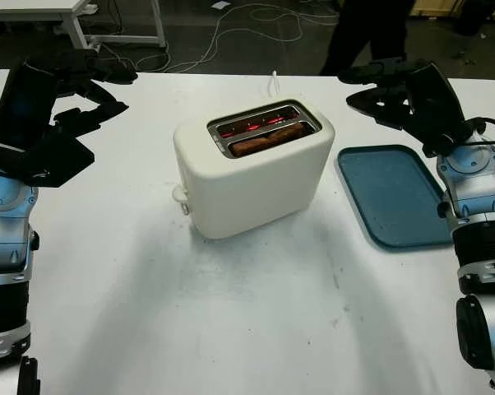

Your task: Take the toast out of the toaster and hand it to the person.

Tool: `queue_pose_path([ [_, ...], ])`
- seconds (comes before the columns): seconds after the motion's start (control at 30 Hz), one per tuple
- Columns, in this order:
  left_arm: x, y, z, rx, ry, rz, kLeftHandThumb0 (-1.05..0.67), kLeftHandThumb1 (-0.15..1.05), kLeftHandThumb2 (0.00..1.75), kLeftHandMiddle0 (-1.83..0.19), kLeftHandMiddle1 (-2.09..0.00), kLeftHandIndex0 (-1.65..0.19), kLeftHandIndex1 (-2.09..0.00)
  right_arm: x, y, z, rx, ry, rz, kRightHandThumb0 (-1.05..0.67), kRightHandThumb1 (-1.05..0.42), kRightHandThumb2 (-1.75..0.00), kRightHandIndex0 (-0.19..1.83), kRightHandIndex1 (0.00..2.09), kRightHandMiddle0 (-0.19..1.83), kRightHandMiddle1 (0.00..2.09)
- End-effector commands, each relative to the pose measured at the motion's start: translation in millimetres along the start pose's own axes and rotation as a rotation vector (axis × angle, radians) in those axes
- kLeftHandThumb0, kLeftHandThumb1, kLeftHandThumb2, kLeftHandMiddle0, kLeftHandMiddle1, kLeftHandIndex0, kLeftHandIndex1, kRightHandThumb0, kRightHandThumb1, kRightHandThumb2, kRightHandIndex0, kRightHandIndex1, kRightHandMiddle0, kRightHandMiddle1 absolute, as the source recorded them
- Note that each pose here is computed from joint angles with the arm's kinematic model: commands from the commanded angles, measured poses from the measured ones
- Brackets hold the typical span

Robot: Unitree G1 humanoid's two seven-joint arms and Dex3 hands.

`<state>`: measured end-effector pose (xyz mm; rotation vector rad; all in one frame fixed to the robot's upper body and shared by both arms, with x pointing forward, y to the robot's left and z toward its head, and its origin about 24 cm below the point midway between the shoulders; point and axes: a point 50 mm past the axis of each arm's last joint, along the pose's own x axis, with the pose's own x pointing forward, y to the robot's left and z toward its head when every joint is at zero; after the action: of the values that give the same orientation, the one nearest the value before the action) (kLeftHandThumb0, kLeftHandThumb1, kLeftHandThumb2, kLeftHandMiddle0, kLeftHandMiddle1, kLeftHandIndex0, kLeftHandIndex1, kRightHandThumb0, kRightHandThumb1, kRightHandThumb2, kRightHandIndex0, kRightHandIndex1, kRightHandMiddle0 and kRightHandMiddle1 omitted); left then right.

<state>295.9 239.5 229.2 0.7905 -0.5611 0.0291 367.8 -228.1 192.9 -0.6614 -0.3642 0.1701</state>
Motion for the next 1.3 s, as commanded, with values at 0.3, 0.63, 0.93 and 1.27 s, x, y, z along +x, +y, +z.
queue_pose_path([
  [0.3, -2.8, -0.6, -4.2, 0.011, 0.008, -0.005, -0.1, 0.86, 0.02, -0.79, -0.88, -0.88, -0.41, -3.4, -3.1, -2.4, -0.009, -0.001, -0.013, -0.24, -0.92, -0.08, 0.98, 0.25, 0.91, 0.01],
  [0.63, -1.8, -0.6, -2.6, 0.004, 0.011, -0.011, -0.11, 0.86, 0.02, -0.79, -0.88, -0.87, -0.42, -4.4, -4.3, -2.6, -0.02, -0.009, -0.015, -0.23, -0.92, -0.09, 0.99, 0.25, 0.92, 0.01],
  [0.93, -2.8, -0.6, -2.6, 0.015, -0.005, -0.005, -0.13, 0.86, 0.02, -0.8, -0.88, -0.87, -0.43, -3.7, -4.8, -3.4, -0.006, -0.009, -0.018, -0.25, -0.92, -0.08, 1.01, 0.26, 0.92, 0.01],
  [1.27, -1.4, -1.1, -0.6, -0.002, 0.006, -0.009, -0.09, 0.86, 0.02, -0.77, -0.86, -0.85, -0.44, -3.0, -3.9, -2.7, -0.002, -0.006, -0.012, -0.24, -0.92, -0.08, 0.99, 0.27, 0.93, 0.01],
])
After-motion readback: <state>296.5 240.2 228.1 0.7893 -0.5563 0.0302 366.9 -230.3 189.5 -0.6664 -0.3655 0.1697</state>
